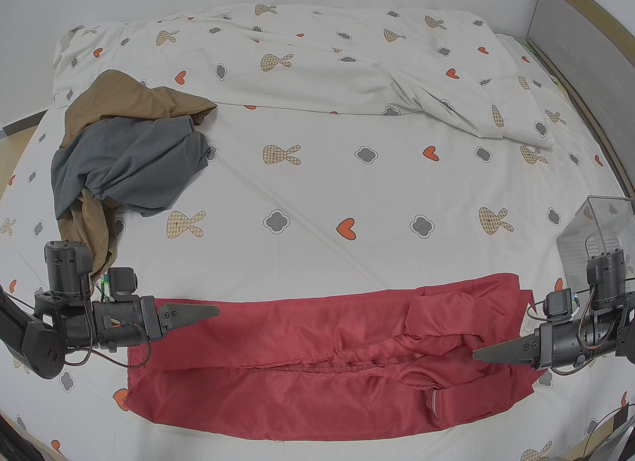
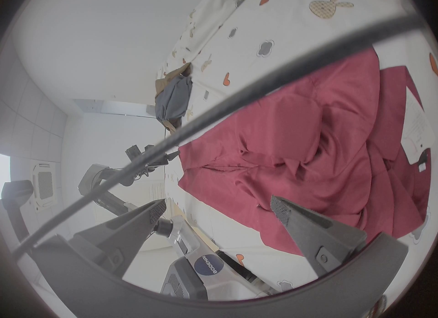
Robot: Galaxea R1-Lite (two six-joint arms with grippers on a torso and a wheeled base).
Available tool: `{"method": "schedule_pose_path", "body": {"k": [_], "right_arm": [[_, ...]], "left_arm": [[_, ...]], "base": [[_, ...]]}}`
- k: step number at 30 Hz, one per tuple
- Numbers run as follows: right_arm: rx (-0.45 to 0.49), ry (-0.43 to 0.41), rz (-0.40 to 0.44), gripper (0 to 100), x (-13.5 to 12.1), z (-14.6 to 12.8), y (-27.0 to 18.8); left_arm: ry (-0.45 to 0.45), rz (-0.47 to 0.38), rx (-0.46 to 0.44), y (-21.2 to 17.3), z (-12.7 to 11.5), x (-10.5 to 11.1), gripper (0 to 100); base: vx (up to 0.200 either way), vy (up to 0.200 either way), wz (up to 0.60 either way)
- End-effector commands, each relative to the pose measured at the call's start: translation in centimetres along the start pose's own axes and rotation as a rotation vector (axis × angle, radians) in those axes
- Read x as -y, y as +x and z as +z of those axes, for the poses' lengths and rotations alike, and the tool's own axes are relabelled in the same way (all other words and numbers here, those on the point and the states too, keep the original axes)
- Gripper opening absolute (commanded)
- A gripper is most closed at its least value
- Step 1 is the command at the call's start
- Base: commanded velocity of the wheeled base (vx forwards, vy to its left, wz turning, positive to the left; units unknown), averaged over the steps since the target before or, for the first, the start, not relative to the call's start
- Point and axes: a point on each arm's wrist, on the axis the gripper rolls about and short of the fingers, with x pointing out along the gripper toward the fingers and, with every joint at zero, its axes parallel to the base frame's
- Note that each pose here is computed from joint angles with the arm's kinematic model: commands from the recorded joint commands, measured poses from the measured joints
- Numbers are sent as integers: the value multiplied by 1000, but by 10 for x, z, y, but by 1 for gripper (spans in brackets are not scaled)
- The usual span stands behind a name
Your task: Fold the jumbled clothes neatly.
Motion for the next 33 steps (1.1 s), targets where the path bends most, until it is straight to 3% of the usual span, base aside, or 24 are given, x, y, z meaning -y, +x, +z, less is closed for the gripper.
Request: {"method": "schedule_pose_path", "body": {"k": [1,5,12,17,22,24,33], "right_arm": [[40,95,-68,100,21,-5,-10],[108,63,-78,100,30,-5,-27],[159,-11,11,100,39,-6,-44],[178,-34,14,100,39,4,-47],[166,-19,21,100,43,5,-44],[164,26,70,100,61,5,-45],[222,-4,158,100,112,1,-52]], "left_arm": [[-72,61,7,-10,-7,-19,100],[-114,112,45,-24,-8,-31,100],[-111,198,86,-43,-14,-53,100],[-102,236,165,-63,-7,-52,100],[-96,242,182,-67,-6,-50,100],[-93,252,201,-73,-7,-48,100],[-88,286,217,-78,-6,-55,100]], "base": [[0,0,0],[0,0,0],[0,0,0],[0,0,0],[0,0,0],[0,0,0],[0,0,0]]}}
